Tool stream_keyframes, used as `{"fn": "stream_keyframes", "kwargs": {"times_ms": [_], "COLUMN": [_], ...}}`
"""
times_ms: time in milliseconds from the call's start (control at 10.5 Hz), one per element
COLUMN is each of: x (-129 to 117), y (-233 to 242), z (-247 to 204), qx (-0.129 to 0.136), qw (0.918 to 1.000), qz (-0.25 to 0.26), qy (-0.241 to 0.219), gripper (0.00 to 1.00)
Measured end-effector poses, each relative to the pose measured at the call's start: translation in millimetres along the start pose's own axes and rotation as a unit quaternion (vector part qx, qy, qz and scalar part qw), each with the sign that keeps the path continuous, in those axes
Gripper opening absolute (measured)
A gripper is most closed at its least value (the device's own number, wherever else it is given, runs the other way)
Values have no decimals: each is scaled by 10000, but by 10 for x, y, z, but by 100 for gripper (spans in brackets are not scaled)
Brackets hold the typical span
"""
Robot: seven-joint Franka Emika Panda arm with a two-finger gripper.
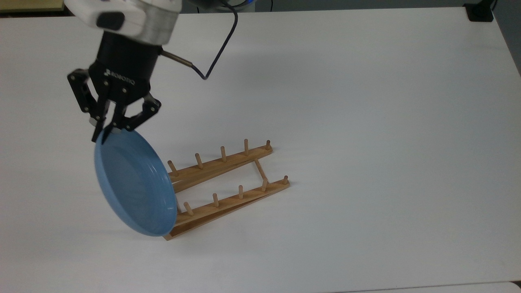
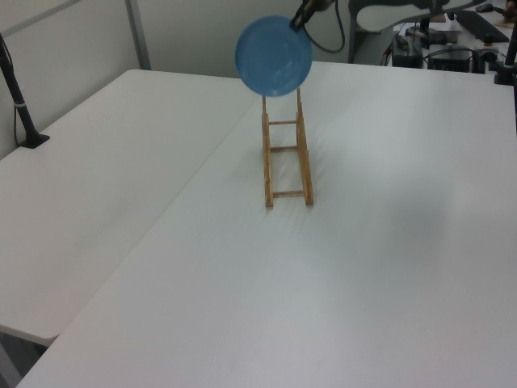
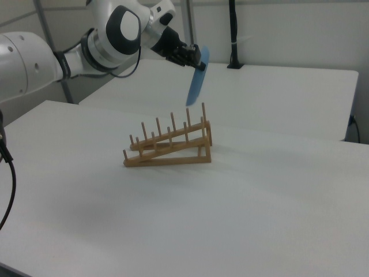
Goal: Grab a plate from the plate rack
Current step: 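Lift the gripped blue plate up out of the wooden rack, then carry the plate beside the rack and lower it flat onto the table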
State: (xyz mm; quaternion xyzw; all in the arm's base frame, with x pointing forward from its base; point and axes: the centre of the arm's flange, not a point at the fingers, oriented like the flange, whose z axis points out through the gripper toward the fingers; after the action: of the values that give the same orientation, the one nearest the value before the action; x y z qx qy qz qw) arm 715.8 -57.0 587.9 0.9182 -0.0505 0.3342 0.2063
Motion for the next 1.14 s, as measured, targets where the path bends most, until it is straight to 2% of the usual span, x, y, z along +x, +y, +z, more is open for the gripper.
{"fn": "stream_keyframes", "kwargs": {"times_ms": [95,190,285,380,475,665,855,950,1045,1140], "x": [38,75,103,48,-114,-620,-1184,-1467,-1709,-1938], "y": [128,309,513,705,843,1023,1110,1102,1051,978], "z": [-96,-205,-327,-411,-423,-284,-32,131,300,482], "qx": [221,629,1088,1576,1998,2665,3186,3409,3563,3568], "qw": [9986,9921,9816,9705,9607,9366,9014,8828,8688,8573], "qz": [476,1086,1561,1793,1772,1126,185,-169,-409,-619], "qy": [-20,-86,-128,-327,-759,-1975,-2926,-3227,-3414,-3659], "gripper": [7,7,7,7,7,7,7,7,7,7]}}
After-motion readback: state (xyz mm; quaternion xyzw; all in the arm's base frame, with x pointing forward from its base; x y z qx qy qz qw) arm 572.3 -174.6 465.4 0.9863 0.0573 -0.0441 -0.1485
